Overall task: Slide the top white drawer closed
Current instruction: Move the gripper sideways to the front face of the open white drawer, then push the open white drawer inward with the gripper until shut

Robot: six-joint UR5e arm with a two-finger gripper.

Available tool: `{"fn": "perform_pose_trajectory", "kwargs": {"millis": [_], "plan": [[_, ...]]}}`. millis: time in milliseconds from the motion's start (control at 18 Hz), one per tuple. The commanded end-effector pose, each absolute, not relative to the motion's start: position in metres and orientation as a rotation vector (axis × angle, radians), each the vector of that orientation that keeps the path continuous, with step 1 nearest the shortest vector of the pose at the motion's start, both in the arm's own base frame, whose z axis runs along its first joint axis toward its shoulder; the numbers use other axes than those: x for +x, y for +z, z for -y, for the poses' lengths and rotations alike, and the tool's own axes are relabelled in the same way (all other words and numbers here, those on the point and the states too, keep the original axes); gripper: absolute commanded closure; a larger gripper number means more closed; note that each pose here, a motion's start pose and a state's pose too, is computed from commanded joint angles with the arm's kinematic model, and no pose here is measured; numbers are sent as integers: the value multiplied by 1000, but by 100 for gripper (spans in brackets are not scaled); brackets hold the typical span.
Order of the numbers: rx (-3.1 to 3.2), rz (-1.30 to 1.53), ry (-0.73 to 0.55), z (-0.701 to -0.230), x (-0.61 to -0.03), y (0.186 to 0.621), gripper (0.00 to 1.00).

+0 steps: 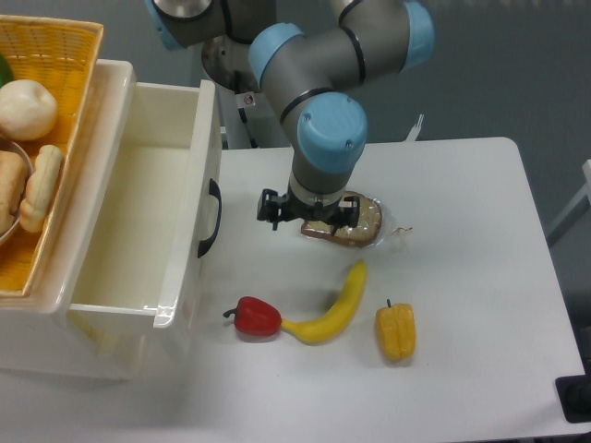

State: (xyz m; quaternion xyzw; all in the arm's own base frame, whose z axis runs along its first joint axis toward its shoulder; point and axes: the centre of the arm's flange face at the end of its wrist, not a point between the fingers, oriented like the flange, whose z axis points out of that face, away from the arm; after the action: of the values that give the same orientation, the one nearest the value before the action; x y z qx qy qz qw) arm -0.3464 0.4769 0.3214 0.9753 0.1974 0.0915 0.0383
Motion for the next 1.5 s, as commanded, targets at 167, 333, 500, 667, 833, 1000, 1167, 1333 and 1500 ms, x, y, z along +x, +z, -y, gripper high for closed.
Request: {"fn": "perform_pose_trajectory", "kwargs": {"millis": [167, 333, 500, 667, 833, 1000, 1167, 1333, 1500], "plan": [[2999, -585, 315, -485, -338, 317, 0], [3009, -540, 325, -496, -323, 317, 0], [3011, -503, 325, -506, -312, 313, 0], [3007, -481, 330, -510, -307, 308, 0], [3016, -445, 327, -517, -296, 310, 0], [3040, -417, 350, -526, -283, 317, 0], [3050, -381, 348, -534, -268, 321, 0], [3057, -340, 338, -540, -254, 324, 0], [3062, -307, 337, -545, -244, 324, 0]]}}
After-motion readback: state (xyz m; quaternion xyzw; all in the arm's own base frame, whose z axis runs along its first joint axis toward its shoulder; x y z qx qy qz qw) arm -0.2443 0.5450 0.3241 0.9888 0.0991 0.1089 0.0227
